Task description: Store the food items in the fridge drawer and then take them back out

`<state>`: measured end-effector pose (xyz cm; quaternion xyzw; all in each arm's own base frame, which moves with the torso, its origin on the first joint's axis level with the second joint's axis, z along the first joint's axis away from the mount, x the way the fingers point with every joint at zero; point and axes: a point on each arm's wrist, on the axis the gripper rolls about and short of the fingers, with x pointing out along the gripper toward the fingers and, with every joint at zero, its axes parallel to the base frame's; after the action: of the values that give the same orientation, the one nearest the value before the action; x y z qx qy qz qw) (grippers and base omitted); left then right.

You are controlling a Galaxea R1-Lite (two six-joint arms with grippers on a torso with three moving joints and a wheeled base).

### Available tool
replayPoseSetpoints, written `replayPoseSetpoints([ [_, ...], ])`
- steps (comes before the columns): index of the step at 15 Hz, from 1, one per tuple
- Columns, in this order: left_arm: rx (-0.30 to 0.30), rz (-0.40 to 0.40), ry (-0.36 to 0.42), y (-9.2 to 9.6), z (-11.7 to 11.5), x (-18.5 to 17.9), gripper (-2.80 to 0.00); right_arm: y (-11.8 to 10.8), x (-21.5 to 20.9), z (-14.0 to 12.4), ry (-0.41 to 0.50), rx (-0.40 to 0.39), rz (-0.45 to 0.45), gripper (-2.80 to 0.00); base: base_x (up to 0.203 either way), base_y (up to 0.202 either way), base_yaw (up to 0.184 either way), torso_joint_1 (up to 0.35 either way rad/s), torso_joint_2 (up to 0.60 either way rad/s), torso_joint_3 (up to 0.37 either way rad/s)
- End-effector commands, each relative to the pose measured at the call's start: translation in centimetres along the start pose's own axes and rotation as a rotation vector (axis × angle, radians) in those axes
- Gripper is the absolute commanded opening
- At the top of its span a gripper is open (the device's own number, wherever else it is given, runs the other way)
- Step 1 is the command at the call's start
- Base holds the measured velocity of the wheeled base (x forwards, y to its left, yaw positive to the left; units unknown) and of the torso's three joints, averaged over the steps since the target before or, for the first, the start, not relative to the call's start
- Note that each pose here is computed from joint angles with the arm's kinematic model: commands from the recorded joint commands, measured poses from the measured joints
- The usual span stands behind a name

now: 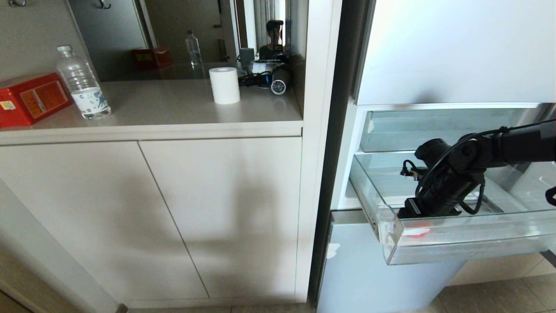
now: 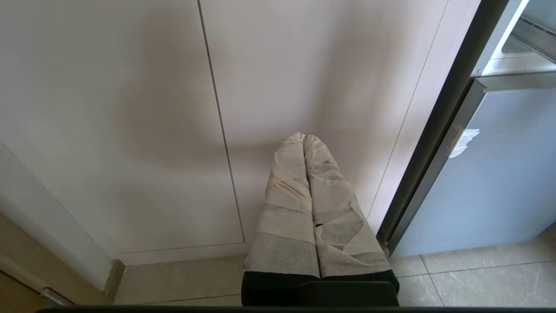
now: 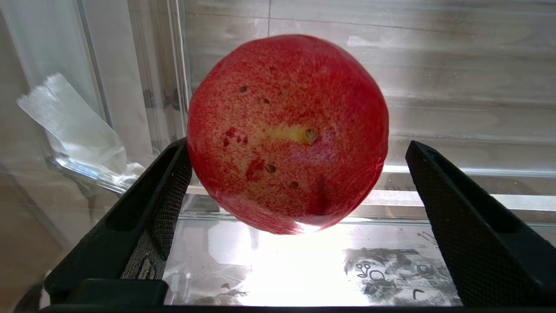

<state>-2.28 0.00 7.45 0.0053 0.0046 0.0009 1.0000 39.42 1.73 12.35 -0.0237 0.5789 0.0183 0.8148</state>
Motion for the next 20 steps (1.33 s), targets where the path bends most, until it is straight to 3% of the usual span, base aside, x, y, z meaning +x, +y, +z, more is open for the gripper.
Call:
replayPoseSetpoints([
  [1,0.0,0.001,0.002,0.0,0.0,0.0,-2.8,0.1,0.1,-0.1,0.01,-0.01,0.001,0.0,0.0,0.0,0.0,0.0,0.0,0.0],
  [15,0.0,0.0,0.002,0.0,0.0,0.0,-2.8,0.4,1.2,0.0,0.031,-0.019,0.004,0.0,0.0,0.0,0.0,0.0,0.0,0.0],
  [16,0.0,0.0,0.002,0.0,0.0,0.0,-2.8,0.5,1.4,0.0,0.035,-0.02,0.005,-2.8,0.0,0.0,0.0,0.0,0.0,0.0],
  [20,0.0,0.0,0.002,0.0,0.0,0.0,-2.8,0.8,1.6,0.1,0.036,-0.016,0.007,-2.8,0.0,0.0,0.0,0.0,0.0,0.0],
])
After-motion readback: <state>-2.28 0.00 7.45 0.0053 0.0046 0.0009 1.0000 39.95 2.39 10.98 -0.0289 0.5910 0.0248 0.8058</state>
